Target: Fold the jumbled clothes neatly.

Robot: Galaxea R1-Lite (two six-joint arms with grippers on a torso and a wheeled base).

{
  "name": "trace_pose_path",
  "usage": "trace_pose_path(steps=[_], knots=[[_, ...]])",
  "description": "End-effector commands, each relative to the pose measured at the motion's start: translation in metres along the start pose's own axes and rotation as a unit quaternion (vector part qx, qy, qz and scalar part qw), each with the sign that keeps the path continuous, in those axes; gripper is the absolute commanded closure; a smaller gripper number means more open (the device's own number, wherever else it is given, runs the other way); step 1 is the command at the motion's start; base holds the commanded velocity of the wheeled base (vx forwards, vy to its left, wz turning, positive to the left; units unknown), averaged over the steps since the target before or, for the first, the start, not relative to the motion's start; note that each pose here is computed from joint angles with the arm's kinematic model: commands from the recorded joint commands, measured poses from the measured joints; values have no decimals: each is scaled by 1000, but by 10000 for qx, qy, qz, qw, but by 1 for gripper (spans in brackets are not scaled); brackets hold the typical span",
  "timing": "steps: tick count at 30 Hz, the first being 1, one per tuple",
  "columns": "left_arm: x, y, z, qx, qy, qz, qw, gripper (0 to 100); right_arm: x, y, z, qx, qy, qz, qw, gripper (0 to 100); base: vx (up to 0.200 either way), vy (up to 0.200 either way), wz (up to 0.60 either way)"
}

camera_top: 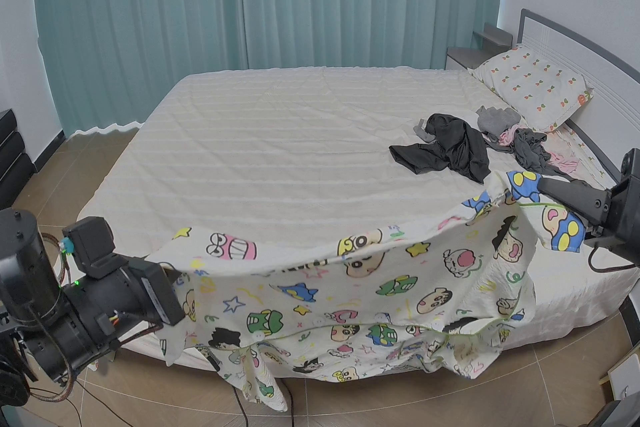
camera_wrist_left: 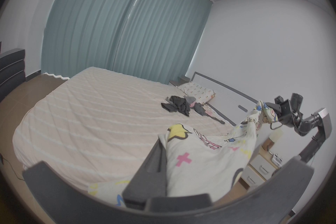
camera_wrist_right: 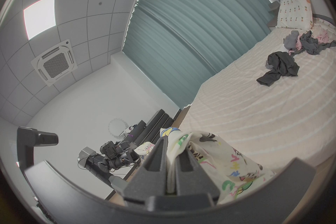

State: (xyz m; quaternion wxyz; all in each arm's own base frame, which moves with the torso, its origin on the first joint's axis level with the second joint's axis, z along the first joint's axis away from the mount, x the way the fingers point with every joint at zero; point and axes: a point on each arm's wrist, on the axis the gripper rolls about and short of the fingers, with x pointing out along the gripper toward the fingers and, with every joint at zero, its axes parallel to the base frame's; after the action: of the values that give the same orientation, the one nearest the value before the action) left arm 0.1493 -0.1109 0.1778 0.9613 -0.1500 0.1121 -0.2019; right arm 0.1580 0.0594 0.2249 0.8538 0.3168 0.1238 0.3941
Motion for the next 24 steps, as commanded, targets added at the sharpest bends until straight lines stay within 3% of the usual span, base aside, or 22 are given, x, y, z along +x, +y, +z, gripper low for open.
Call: trace_pose_path(steps=[1,5,11,17,24], knots=[[35,11,-14,-18,82,328,9994,100,13,-14,-4,96,33,-177,9998,100,200,0,0],[55,15,-19,-27,36,415,9991,100,17,-20,-4,141,87,-244,9996,100,200,0,0],[90,19,-3,-85,-308,532,9981,100,34,-34,8,102,-52,-357,9993,100,200,0,0],[115,22,-2,-64,-304,640,9975,100,49,-41,21,30,-174,-352,9992,100,200,0,0],[168,44,-15,-2,-159,982,9950,100,79,-64,36,36,-173,-463,9988,100,200,0,0]])
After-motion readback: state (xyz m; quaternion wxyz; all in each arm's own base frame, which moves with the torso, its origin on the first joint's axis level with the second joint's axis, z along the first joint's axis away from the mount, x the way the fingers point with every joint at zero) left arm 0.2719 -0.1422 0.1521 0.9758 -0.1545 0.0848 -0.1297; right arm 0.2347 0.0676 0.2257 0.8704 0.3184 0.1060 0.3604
